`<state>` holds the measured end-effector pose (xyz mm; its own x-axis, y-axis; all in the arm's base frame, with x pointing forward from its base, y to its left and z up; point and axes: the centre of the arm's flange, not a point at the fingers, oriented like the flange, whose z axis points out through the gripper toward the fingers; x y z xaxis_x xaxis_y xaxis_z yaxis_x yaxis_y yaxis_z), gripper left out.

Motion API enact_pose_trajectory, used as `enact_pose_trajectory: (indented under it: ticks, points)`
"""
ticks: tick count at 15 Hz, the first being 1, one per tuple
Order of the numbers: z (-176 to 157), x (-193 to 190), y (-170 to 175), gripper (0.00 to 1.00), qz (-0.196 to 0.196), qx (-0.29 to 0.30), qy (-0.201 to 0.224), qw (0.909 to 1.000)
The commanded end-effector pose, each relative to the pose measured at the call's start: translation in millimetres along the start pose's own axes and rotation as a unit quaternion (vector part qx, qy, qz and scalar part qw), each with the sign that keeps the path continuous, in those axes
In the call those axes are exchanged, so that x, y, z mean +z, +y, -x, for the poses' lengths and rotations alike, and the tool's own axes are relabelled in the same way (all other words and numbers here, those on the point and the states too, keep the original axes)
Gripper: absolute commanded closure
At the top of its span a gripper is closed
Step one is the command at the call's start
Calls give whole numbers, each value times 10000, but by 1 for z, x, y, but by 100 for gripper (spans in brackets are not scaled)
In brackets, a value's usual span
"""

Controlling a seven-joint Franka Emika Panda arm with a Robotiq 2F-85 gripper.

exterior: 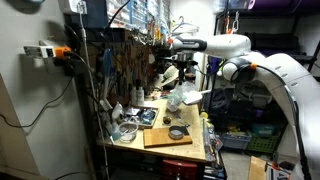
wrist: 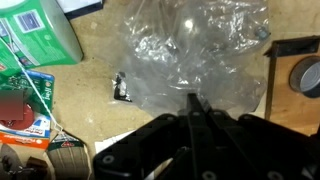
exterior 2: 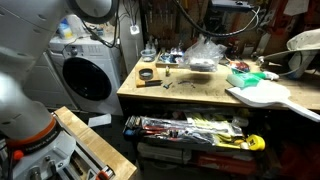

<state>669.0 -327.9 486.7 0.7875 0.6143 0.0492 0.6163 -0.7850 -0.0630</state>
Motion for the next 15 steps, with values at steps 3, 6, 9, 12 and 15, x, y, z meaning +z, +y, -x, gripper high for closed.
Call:
enact_pose_trajectory:
  ticks: [3,6,9,12,15]
  points:
    - [-18,-22,24,100,-45,1140,747,9907]
    - [-22,-20,34,100,9,1746,936,9802]
    - [-25,-9,46,100,-8,2229,1044,9692]
    - [-27,7,58,100,106,2616,1077,9591]
    - [-29,33,71,100,252,2910,911,9520]
